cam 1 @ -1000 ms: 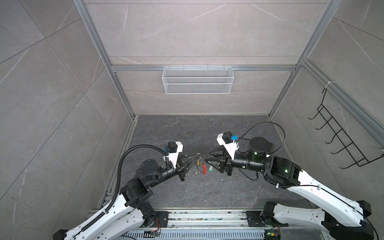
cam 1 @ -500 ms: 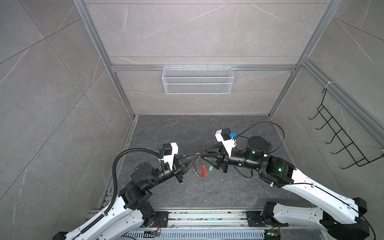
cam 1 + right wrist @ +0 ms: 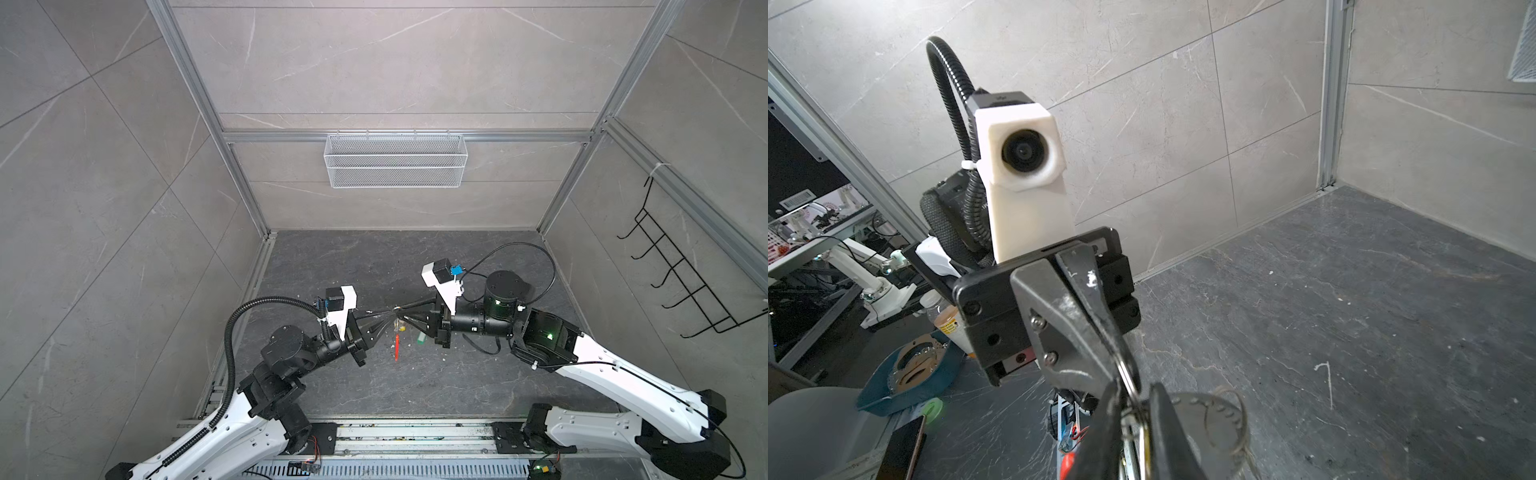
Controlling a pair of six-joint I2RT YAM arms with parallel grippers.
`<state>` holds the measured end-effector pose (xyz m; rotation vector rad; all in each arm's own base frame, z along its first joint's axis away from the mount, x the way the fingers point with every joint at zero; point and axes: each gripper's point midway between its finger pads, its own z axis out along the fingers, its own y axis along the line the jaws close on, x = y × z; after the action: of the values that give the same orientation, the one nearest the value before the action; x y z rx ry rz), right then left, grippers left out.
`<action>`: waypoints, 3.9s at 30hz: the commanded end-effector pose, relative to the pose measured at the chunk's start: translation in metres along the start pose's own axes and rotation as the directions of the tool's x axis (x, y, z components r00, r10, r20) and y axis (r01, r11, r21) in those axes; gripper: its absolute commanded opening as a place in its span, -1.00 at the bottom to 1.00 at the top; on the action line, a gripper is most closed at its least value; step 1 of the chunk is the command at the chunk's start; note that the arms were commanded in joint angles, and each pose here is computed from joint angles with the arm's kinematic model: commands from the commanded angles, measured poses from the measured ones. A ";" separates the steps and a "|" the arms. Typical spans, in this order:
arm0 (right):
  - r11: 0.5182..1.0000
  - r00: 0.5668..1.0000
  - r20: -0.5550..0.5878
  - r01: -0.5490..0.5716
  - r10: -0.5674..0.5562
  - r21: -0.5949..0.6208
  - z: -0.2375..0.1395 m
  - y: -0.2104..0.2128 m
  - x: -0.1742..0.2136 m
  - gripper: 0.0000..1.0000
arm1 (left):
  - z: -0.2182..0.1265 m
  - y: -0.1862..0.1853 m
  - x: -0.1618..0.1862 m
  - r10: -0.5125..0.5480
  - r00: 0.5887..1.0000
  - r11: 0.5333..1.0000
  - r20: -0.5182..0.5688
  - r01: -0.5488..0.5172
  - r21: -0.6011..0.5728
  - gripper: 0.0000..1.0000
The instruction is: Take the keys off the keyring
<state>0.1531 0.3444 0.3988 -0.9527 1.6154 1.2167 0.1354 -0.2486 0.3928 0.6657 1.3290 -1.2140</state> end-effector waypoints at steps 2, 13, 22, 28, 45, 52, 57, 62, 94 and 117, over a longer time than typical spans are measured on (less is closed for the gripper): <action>0.999 0.999 0.048 0.015 -0.013 -0.029 -0.009 0.012 -0.017 -0.92 | 0.000 -0.008 -0.015 0.014 0.999 0.999 0.044 -0.015 0.028 -1.00; 0.999 0.976 -0.214 0.051 -0.047 0.012 -0.026 0.009 0.007 -1.00 | -0.016 -0.011 -0.002 -0.003 0.991 1.000 -0.135 0.001 -0.015 -0.45; 0.993 0.900 -0.422 0.086 -0.110 -0.075 -0.036 0.020 0.030 -1.00 | -0.005 -0.033 0.004 -0.002 0.957 0.994 -0.290 0.034 0.105 -0.38; 0.988 0.884 -0.443 0.110 -0.146 -0.106 -0.040 0.024 0.033 -1.00 | 0.004 -0.046 0.015 -0.017 0.928 0.978 -0.372 0.094 0.189 -0.39; 0.980 0.855 -0.490 0.098 -0.173 -0.175 -0.041 0.032 0.037 -1.00 | 0.008 -0.056 0.023 -0.013 0.900 0.956 -0.437 0.139 0.257 -0.53; 0.981 0.843 -0.510 0.094 -0.169 -0.170 -0.039 0.029 0.042 -1.00 | 0.009 -0.057 0.022 -0.004 0.892 0.956 -0.453 0.136 0.260 -0.68; 0.981 0.841 -0.514 0.091 -0.167 -0.170 -0.038 0.028 0.042 -1.00 | 0.011 -0.057 0.024 -0.003 0.885 0.954 -0.465 0.141 0.263 -0.74; 0.981 0.843 -0.511 0.086 -0.165 -0.175 -0.035 0.029 0.042 -1.00 | 0.015 -0.056 0.023 -0.007 0.888 0.953 -0.461 0.145 0.265 -1.00; 0.984 0.984 -0.106 0.151 -0.142 0.091 -0.010 -0.017 0.022 0.13 | -0.003 -0.019 -0.032 0.080 0.990 0.994 0.113 -0.088 0.070 -1.00; 0.986 0.981 -0.120 0.160 -0.154 0.041 0.001 -0.008 0.034 -0.37 | 0.003 -0.018 -0.025 0.055 0.995 0.995 0.078 -0.062 0.082 -1.00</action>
<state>0.1535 0.3426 0.3652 -1.1074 1.6233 1.0191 0.1306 -0.2567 0.4021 0.7249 1.2683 -1.2254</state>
